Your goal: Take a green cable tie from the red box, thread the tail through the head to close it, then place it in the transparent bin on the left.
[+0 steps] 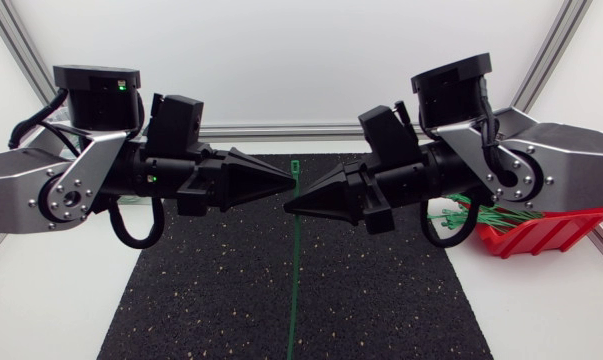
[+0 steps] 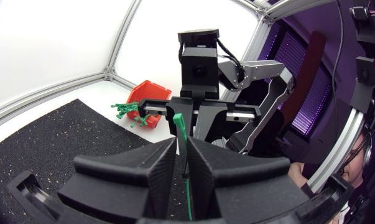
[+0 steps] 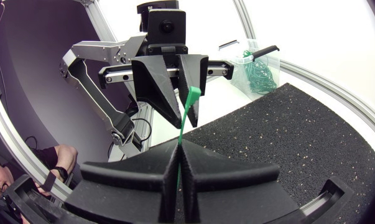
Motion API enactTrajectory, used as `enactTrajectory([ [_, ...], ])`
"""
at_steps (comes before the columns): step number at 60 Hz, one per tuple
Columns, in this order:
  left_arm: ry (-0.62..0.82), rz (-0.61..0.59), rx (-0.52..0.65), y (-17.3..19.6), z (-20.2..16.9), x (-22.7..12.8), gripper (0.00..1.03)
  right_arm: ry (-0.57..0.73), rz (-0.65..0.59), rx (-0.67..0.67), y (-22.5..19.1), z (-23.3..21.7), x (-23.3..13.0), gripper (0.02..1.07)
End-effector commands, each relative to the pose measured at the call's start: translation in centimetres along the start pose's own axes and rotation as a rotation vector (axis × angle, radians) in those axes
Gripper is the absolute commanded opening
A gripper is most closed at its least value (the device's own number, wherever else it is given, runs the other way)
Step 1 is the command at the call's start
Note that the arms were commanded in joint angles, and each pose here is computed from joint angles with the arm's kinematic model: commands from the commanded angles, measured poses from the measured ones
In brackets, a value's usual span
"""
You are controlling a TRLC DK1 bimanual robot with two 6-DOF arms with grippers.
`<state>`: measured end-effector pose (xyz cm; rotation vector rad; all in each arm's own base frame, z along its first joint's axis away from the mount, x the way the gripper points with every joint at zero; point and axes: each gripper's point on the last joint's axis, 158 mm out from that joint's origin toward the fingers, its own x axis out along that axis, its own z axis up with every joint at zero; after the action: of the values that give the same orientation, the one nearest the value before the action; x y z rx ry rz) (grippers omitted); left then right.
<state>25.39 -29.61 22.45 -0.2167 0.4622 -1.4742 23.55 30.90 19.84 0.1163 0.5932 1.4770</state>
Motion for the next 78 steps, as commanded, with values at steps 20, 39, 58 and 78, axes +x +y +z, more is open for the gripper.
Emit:
enactTrajectory([
  [20, -0.003, -0.013, -0.013, -0.4, 0.0, 0.1, 0.14, 0.019, 0.018, 0.042, 0.0, -1.1, 0.6, 0.08],
  [39, -0.001, -0.009, -0.008, -0.4, -0.3, 0.2, 0.04, 0.022, 0.021, 0.041, 0.0, -1.2, 0.8, 0.08],
  [58, 0.001, -0.011, -0.007, -0.7, -0.3, 0.4, 0.04, 0.044, 0.027, 0.05, -0.1, -2.0, 1.7, 0.08],
  [78, -0.017, 0.039, -0.025, 0.9, 0.2, -0.8, 0.04, 0.007, 0.008, 0.003, -0.1, -1.5, 0.9, 0.33],
])
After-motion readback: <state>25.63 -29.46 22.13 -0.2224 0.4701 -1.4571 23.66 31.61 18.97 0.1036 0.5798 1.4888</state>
